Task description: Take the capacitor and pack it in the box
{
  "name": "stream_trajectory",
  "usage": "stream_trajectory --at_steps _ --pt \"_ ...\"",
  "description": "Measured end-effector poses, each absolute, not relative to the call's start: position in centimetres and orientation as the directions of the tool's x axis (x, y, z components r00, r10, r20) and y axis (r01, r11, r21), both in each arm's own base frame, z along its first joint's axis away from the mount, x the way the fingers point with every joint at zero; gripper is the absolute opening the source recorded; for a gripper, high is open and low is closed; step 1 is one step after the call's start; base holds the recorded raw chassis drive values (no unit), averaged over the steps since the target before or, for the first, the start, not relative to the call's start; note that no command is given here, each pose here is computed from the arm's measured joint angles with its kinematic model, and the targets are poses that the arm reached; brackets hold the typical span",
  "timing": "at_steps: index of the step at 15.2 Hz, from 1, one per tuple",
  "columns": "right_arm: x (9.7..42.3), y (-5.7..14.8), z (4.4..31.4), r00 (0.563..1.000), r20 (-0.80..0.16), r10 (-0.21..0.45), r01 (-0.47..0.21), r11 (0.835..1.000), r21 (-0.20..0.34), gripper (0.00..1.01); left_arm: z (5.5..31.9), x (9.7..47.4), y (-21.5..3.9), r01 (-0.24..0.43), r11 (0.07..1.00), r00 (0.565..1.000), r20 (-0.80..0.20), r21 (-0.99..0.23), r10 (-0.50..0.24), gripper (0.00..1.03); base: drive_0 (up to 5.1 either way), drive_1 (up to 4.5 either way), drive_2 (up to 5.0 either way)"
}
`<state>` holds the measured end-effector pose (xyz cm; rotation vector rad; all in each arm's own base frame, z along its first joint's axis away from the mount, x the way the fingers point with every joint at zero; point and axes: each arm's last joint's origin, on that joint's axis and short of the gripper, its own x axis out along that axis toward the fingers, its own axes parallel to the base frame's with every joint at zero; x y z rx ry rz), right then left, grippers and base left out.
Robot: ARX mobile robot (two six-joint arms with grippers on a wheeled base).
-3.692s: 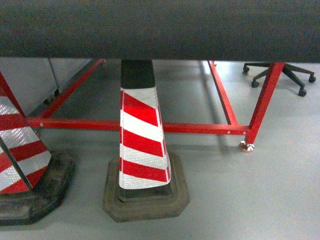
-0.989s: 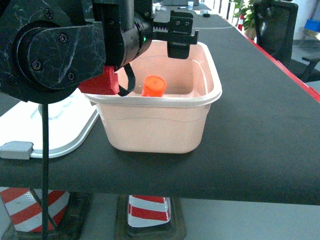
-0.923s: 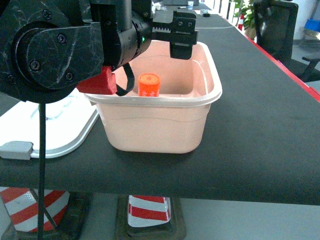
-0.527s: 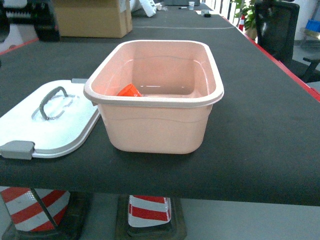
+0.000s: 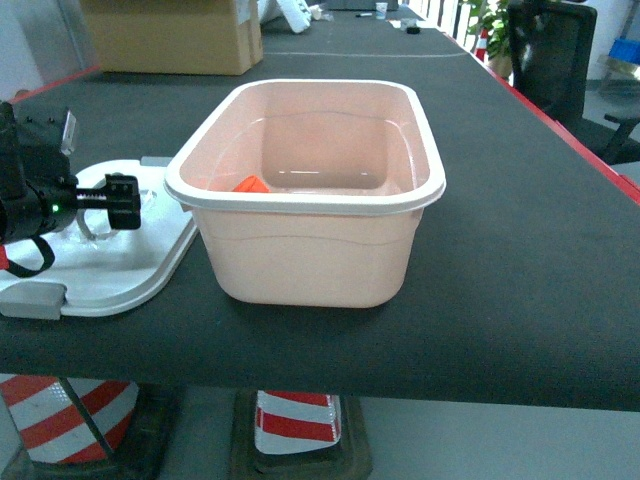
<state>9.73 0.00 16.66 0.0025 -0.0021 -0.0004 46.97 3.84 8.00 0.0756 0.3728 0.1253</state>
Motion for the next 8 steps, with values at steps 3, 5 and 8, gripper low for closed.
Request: stream_trajectory --at_steps 3,5,8 --pt "9.73 0.0 16.66 1.0 0.002 0.0 0.0 1.0 0.002 0.98 8.05 47.97 4.34 -0.085 0.99 0.928 -0.353 0.116 0.121 0.93 0.0 0.0 0.0" --pt "9.73 0.0 16.66 1.0 0.002 0.0 0.0 1.0 0.002 0.98 8.32 48.23 4.47 -0.072 0.99 0.928 -0.357 0.117 0.11 0.72 0.0 0.0 0.0" --pt "9.73 0.0 16.66 1.0 0.002 0.0 0.0 1.0 0.002 0.98 7.93 48.15 4.78 -0.062 0.99 0.917 -0.385 0.129 0.108 0.38 0.0 0.0 0.0"
